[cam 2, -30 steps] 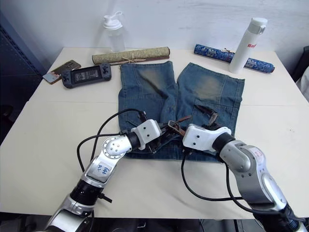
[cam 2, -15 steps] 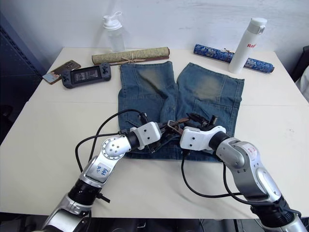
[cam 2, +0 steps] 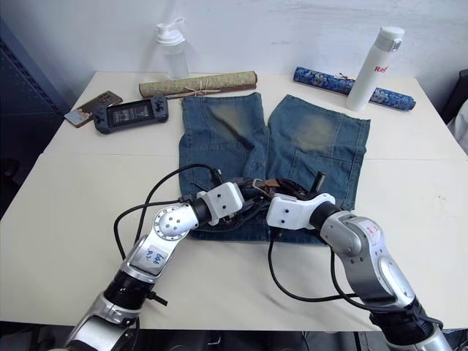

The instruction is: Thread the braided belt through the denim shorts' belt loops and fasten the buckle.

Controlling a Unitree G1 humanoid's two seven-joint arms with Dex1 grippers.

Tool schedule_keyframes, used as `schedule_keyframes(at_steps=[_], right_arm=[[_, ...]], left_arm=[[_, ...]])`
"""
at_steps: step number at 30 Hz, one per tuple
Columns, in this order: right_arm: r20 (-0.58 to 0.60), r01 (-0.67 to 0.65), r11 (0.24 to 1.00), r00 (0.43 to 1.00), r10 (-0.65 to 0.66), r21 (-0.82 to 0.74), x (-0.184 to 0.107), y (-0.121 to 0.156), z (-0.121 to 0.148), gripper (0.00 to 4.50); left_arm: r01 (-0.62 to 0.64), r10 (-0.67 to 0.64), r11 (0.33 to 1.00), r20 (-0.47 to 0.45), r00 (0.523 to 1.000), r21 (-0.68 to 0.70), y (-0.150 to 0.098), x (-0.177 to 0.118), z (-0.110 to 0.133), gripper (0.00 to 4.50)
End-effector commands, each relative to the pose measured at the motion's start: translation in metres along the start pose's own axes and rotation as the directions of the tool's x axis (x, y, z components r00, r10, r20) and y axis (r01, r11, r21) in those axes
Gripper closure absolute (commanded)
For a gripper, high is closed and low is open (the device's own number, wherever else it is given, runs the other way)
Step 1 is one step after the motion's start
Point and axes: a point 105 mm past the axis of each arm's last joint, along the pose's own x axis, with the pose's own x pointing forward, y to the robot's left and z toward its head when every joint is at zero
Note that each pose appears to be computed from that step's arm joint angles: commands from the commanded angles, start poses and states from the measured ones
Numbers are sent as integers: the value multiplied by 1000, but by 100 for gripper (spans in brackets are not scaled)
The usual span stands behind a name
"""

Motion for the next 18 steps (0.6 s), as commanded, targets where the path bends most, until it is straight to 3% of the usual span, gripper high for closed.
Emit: schedule_keyframes(at_steps=[1, 6, 13, 16, 18], right_arm=[[33, 64, 998, 997, -64, -5, -7, -18, 3, 450], [41, 70, 997, 997, -69, -22, -14, -31, -7, 450], [69, 60, 998, 996, -58, -31, -14, -29, -6, 450], [78, 66, 997, 995, -64, -25, -14, -28, -3, 450], [80, 72, 997, 994, -70, -25, -16, -29, -3, 450]], left_arm=[[5, 3, 998, 126, 992, -61, 13, -20, 23, 128], [34, 19, 973, 225, 974, -230, 32, -52, 27, 128], [-48, 149, 915, 224, 963, -401, 65, -61, 18, 128], [-107, 221, 861, 176, 959, -497, 74, -58, 5, 128], [-159, 249, 807, 85, 965, -568, 75, -56, -17, 128]])
